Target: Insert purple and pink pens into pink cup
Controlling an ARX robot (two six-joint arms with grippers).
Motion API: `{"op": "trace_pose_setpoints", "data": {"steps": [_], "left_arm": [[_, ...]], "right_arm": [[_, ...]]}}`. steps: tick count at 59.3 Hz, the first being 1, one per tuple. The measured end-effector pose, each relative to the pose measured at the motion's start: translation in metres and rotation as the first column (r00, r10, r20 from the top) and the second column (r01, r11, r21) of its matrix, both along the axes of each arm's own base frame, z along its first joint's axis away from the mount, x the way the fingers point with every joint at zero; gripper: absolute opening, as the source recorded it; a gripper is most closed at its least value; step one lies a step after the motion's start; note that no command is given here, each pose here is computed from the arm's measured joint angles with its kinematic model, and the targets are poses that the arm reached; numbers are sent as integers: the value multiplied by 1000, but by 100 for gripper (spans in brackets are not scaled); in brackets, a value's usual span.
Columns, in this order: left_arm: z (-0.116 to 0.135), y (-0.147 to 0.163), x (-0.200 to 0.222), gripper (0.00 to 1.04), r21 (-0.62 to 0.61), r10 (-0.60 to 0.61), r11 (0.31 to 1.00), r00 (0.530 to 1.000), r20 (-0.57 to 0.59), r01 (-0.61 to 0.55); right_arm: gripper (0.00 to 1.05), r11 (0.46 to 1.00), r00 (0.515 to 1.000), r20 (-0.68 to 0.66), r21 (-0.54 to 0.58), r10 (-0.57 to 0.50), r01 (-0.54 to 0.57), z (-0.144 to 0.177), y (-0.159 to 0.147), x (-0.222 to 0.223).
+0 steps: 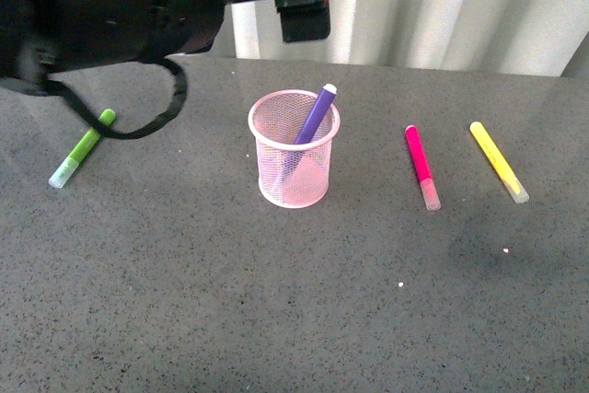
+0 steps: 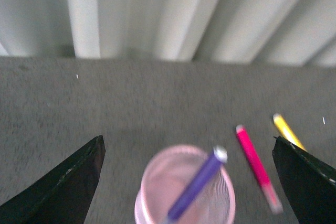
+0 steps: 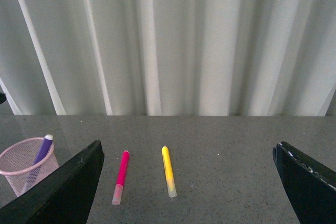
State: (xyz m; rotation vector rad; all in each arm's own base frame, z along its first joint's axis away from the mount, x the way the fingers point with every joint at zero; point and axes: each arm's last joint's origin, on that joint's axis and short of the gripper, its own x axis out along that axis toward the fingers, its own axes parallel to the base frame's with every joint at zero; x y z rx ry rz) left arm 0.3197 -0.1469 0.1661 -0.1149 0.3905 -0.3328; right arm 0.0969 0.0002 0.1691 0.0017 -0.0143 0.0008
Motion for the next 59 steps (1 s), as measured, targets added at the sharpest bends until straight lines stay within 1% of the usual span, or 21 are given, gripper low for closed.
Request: {"op": "trace_pose_setpoints", "data": {"steps": [4, 15, 16, 18, 19, 20, 22, 25, 27, 28, 30, 34, 36, 42, 46, 48, 49, 59], "left_arm": [[3, 9, -16, 98, 56, -21, 998, 999, -39, 23], [8, 12, -18, 98, 85, -31, 996, 999, -17, 33], [8, 12, -18, 98, 87, -30, 996, 999, -18, 31], [4, 12, -18, 95, 119, 14, 993, 1000, 28, -17], [3, 15, -19, 91, 122, 71, 989, 993, 89, -82], [2, 16, -20, 90, 127, 96, 986, 988, 121, -111], [-2, 23, -26, 82, 116, 185, 970, 958, 217, -213], [-5, 33, -35, 75, 86, 241, 957, 927, 286, -276], [-7, 45, -44, 68, 61, 269, 950, 904, 331, -305], [-7, 47, -46, 66, 56, 275, 949, 899, 340, -311], [-7, 58, -55, 59, 42, 286, 946, 887, 362, -322], [-5, 71, -67, 48, 36, 299, 941, 878, 374, -336], [-4, 79, -74, 41, 35, 302, 940, 875, 379, -340], [-4, 91, -90, 25, 36, 297, 941, 876, 381, -335], [-5, 100, -102, 11, 42, 290, 944, 879, 378, -329], [-5, 103, -106, 5, 43, 289, 944, 880, 377, -328], [-5, 106, -110, 4, 45, 285, 945, 881, 378, -325], [-5, 121, -131, 4, 47, 298, 940, 878, 376, -339]], "right_arm": [[98, 1000, 1000, 0, 0, 0, 0, 0, 0, 0], [98, 1000, 1000, 0, 0, 0, 0, 0, 0, 0], [98, 1000, 1000, 0, 0, 0, 0, 0, 0, 0], [98, 1000, 1000, 0, 0, 0, 0, 0, 0, 0], [98, 1000, 1000, 0, 0, 0, 0, 0, 0, 0], [98, 1000, 1000, 0, 0, 0, 0, 0, 0, 0], [98, 1000, 1000, 0, 0, 1, -1, 0, 0, 0], [98, 1000, 1000, 0, 0, 0, 0, 0, 0, 0], [98, 1000, 1000, 0, 0, 0, 0, 0, 0, 0], [98, 1000, 1000, 0, 0, -1, 1, 0, 0, 0], [98, 1000, 1000, 0, 0, -1, 1, 0, 0, 0], [98, 1000, 1000, 0, 0, 0, 0, 0, 0, 0], [98, 1000, 1000, 0, 0, 0, 0, 0, 0, 0], [98, 1000, 1000, 0, 0, 2, -2, 0, 0, 0], [98, 1000, 1000, 0, 0, 0, 0, 0, 0, 0], [98, 1000, 1000, 0, 0, 0, 0, 0, 0, 0], [98, 1000, 1000, 0, 0, 0, 0, 0, 0, 0], [98, 1000, 1000, 0, 0, 0, 0, 0, 0, 0]]}}
